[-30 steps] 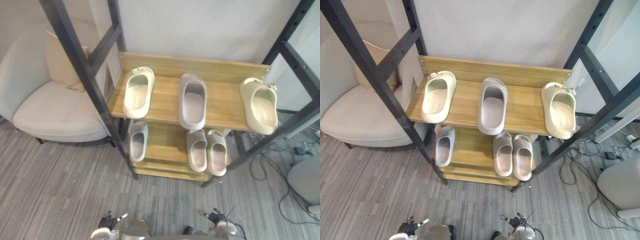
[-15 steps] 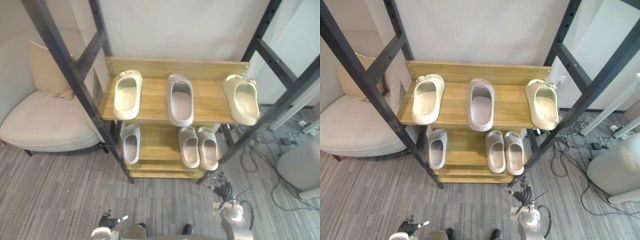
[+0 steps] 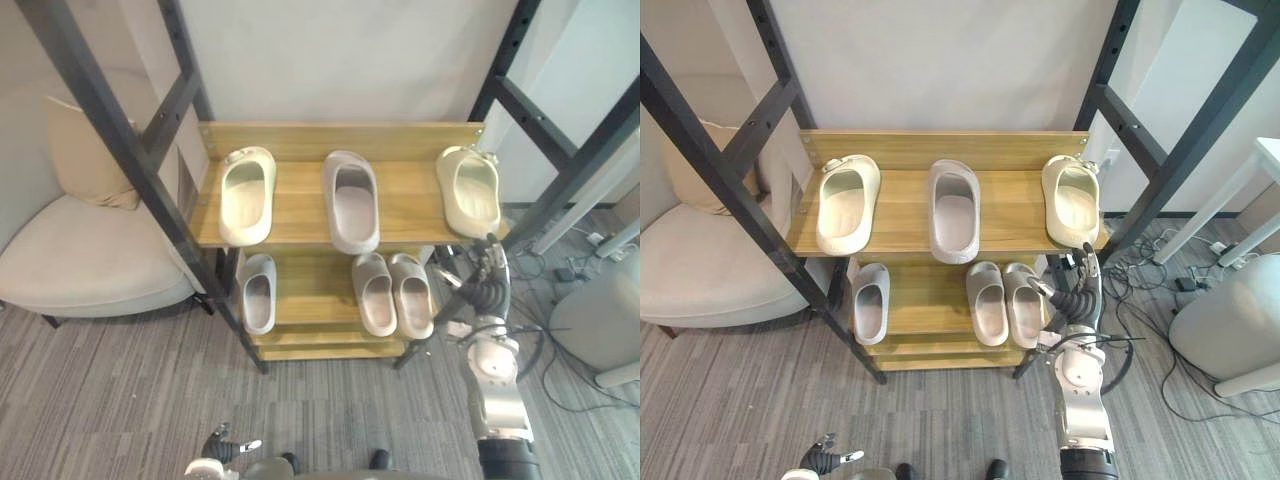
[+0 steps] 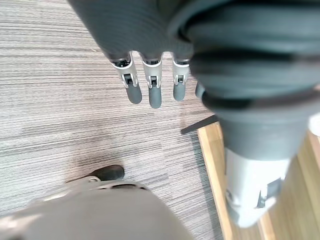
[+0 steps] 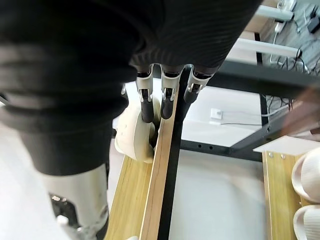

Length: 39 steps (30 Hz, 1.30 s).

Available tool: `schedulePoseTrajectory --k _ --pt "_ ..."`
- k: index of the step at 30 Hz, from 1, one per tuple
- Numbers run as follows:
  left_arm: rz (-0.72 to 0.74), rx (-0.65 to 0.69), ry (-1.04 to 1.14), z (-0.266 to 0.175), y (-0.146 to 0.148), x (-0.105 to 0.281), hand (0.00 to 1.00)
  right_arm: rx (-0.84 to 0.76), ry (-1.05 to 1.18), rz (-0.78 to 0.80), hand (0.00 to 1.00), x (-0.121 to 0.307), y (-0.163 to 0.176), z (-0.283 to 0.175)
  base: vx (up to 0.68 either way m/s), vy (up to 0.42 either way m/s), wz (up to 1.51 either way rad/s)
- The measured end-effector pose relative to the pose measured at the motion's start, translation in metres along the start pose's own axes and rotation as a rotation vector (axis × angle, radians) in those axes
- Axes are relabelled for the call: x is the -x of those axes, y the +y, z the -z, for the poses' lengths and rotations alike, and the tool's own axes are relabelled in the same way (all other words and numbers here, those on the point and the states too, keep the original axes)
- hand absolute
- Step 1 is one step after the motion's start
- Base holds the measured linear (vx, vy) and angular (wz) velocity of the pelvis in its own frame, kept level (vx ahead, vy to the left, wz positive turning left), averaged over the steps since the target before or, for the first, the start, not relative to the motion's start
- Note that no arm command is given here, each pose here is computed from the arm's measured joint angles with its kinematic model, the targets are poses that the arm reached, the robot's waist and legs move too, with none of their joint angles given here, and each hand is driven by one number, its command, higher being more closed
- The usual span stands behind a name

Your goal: Organize the slippers on the shoe rack

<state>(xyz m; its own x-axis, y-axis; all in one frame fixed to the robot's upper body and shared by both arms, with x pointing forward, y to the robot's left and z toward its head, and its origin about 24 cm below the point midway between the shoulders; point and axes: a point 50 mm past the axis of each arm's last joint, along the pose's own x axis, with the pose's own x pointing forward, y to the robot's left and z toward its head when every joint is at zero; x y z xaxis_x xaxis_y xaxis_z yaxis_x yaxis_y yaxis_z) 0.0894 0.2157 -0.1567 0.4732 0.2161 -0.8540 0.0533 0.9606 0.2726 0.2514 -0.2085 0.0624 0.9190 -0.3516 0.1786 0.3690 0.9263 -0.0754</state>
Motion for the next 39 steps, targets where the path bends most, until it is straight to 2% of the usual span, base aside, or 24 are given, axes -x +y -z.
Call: schedulePoseTrajectory --k 10,15,26,32,39 --pt "0.006 0.000 0.003 0.002 0.001 0.000 0.00 0.011 -0.029 -0.094 0.00 0.000 0.017 -0.006 -0.02 -0.029 0.07" --pt "0.005 0.001 -0.003 0.000 0.001 0.000 0.00 -0.018 -0.145 -0.171 0.00 0.003 0.032 -0.032 -0.02 -0.030 0.15" --pt "0.002 0.000 -0.001 0.002 0.001 0.001 0.00 -0.043 -0.124 -0.168 0.00 0.015 0.038 -0.029 0.03 -0.008 -0.06" --pt "0.002 0.000 0.000 0.003 0.001 0.001 0.00 -0.095 -0.232 -0.201 0.00 0.019 0.046 -0.054 -0.02 -0.015 -0.06" --pt "0.002 0.000 -0.004 0.003 0.001 0.002 0.00 -0.093 -0.348 -0.164 0.00 0.011 0.047 -0.078 0.00 0.000 0.00"
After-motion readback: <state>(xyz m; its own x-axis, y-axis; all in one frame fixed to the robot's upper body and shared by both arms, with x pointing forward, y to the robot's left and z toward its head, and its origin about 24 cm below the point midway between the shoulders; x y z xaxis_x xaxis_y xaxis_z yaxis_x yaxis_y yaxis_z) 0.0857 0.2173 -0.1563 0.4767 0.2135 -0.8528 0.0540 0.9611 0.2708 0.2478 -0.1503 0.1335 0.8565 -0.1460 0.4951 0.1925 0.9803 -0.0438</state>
